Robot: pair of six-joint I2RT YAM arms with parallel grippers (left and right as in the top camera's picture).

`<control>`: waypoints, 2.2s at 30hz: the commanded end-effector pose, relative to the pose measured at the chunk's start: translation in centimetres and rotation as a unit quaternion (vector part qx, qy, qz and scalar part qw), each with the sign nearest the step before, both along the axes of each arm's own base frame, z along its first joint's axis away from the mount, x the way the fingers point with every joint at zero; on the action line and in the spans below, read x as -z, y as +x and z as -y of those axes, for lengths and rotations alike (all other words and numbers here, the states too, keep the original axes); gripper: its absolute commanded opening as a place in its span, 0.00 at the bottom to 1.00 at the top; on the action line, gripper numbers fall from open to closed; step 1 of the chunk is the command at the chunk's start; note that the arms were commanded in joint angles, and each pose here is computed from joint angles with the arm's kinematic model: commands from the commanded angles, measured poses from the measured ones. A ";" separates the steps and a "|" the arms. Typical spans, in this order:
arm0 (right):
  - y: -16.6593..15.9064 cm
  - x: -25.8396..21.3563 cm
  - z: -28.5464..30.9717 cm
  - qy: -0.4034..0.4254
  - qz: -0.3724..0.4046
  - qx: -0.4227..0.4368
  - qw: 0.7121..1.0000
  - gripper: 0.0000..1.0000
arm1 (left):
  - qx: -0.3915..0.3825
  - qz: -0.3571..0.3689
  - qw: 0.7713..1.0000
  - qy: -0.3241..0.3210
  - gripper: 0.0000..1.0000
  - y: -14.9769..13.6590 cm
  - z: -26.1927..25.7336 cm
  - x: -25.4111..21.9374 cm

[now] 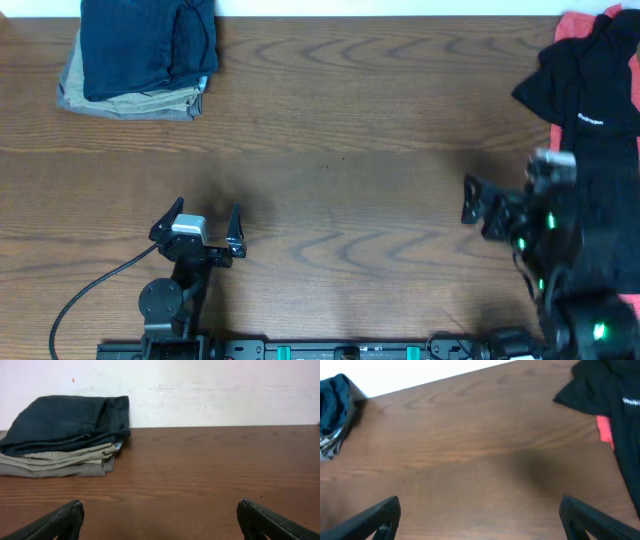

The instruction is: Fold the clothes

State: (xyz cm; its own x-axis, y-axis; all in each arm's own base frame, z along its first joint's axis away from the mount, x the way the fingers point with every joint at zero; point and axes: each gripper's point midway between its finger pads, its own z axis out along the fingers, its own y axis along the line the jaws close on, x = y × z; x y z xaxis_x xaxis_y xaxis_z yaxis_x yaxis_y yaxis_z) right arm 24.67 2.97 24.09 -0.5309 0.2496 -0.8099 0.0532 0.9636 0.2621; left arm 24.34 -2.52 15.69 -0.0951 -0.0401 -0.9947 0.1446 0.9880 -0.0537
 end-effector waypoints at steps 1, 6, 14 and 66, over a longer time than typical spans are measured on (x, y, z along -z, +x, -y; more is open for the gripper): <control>-1.3 1.8 1.0 0.013 0.041 0.016 0.999 0.99 | 0.005 -0.021 1.000 0.002 0.98 -0.1 0.1 1.5; -2.2 4.3 2.2 0.020 0.102 0.039 0.994 0.99 | 0.005 -0.021 1.000 0.002 0.98 -0.1 0.1 1.5; -1.6 5.9 2.3 0.025 0.194 0.035 0.980 0.99 | 0.005 -0.021 1.000 0.002 0.98 -0.1 0.1 1.5; -0.1 8.2 1.4 0.010 0.242 0.002 0.970 0.99 | 0.005 -0.021 1.000 0.002 0.98 -0.1 0.1 1.5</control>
